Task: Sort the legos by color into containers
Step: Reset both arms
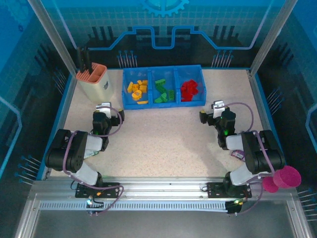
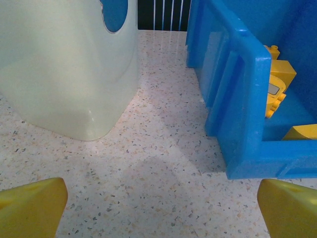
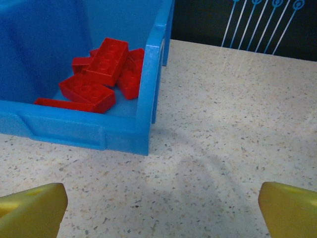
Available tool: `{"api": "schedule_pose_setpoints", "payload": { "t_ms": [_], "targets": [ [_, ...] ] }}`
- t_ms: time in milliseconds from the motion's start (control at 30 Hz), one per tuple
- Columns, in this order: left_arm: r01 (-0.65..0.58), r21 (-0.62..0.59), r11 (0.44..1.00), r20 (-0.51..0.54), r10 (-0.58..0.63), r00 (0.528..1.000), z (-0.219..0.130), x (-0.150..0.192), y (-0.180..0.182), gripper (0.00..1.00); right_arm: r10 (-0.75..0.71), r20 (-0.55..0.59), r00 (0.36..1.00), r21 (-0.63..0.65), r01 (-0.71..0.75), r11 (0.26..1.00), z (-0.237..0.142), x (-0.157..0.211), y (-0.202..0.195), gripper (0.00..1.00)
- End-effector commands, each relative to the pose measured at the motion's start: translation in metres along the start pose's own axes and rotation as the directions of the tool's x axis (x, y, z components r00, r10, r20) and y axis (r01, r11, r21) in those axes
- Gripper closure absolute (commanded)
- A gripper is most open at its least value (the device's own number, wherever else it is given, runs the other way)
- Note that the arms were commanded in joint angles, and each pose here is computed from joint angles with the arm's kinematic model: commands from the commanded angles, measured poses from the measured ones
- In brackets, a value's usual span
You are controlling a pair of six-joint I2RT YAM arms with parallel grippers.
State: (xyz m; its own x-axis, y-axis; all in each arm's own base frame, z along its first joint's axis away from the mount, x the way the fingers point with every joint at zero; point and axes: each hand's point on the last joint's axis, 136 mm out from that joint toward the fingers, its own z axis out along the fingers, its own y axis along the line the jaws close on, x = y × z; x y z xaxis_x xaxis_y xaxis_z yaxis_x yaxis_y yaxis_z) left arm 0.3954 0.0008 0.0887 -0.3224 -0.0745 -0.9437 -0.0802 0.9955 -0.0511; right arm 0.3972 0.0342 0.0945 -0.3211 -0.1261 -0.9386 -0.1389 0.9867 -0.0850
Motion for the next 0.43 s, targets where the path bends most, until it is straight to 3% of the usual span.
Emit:
{"api": "schedule_pose_setpoints", "payload": {
  "t_ms": [0, 400],
  "targets": [
    [-0.004, -0.01, 1.0, 0.021, 0.004, 1.0, -0.0012, -0.0077, 0.0009, 0.01, 0.022, 0.005, 1.0, -0.017, -0.021, 1.0, 0.0007, -0.0039, 0.0002, 0.0],
    [-0.004, -0.01, 1.0, 0.021, 0.004, 1.0, -0.0012, -0.0079, 0.0008, 0.0, 0.01, 0.008, 1.0, -0.005, -0.01, 1.0, 0.0007, -0.0041, 0.0014, 0.0]
  ]
}}
